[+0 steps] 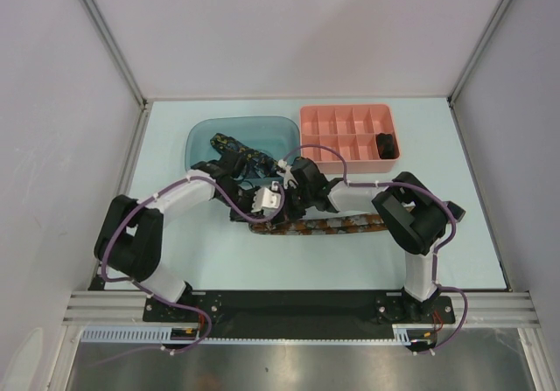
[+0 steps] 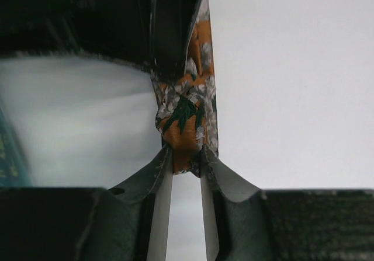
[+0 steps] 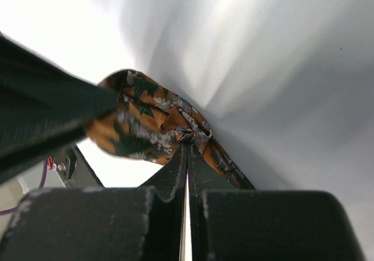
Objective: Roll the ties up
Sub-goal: Roll the tie at the center of the board.
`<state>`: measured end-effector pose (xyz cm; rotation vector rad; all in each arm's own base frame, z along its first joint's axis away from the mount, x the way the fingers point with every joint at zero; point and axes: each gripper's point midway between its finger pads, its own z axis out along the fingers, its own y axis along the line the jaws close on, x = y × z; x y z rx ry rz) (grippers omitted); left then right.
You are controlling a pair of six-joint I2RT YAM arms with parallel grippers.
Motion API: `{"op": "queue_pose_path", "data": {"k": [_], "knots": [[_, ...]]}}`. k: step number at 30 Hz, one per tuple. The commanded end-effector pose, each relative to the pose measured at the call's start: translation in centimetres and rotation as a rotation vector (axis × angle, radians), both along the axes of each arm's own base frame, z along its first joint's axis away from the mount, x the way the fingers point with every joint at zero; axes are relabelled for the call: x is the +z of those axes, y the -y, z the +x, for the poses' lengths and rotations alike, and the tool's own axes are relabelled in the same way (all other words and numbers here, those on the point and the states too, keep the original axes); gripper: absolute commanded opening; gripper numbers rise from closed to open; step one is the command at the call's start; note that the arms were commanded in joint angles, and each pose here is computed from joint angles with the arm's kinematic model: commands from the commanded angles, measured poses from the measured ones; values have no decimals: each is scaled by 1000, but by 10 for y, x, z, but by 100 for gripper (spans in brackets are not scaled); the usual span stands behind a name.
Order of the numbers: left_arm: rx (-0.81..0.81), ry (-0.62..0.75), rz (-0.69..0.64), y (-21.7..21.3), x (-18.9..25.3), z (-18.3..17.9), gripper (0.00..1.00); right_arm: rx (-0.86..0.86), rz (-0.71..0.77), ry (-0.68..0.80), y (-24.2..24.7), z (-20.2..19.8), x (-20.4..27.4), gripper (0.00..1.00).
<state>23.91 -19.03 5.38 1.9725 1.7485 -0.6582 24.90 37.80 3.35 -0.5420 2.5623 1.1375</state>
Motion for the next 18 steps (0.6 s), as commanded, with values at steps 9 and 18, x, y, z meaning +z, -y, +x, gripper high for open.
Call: {"op": "queue_pose_path", "data": {"k": [9,18], "knots": [[-49,-59,-3,40,-16,-7,27,-4,28,-35,4,-9,5,0],[-48,-72,71,27,-40,-11,25,-18,90,-63,20,-5,32,18]]}}
